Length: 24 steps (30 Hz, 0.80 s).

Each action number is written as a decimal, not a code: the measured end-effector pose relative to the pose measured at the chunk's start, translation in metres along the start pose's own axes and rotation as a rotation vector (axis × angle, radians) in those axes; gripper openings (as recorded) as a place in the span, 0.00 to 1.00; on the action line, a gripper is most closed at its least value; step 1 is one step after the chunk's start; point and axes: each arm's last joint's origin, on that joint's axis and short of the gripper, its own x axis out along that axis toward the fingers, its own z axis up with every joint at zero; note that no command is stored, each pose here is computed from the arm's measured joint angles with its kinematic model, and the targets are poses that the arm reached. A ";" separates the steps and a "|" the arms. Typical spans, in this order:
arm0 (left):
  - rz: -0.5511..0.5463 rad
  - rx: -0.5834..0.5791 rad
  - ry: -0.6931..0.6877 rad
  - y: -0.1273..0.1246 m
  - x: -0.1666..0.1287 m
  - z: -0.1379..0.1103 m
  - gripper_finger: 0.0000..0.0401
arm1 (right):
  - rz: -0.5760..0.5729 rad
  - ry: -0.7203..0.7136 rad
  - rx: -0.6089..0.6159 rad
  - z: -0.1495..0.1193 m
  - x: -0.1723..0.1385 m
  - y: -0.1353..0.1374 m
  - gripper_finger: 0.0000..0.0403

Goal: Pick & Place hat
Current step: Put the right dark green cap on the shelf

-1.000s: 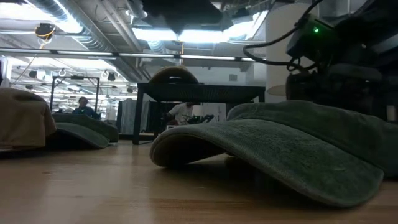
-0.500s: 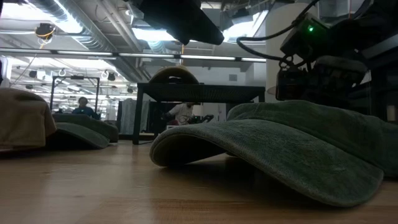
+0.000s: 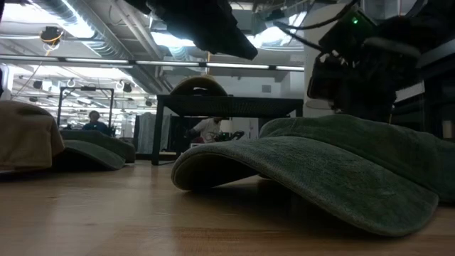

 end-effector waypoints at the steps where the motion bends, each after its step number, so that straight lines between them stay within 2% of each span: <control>1: 0.000 0.000 0.001 0.000 0.000 0.000 0.00 | 0.024 0.000 -0.005 0.000 0.000 0.002 0.38; 6: -0.002 0.001 0.002 0.000 0.000 0.000 0.01 | 0.019 0.040 -0.077 -0.008 0.006 0.010 0.38; 12: 0.001 0.000 0.001 0.000 0.000 0.000 0.00 | -0.061 0.053 -0.134 -0.021 0.017 0.020 0.38; 19: 0.031 -0.003 0.004 0.003 0.000 0.000 0.01 | -0.107 -0.013 -0.255 -0.010 0.020 0.034 0.38; 22: 0.031 -0.003 0.004 0.002 0.000 0.000 0.01 | -0.183 -0.003 -0.286 -0.012 0.024 0.038 0.38; 24: 0.031 -0.003 0.003 0.003 0.000 0.000 0.00 | -0.242 0.058 -0.283 -0.016 0.027 0.036 0.38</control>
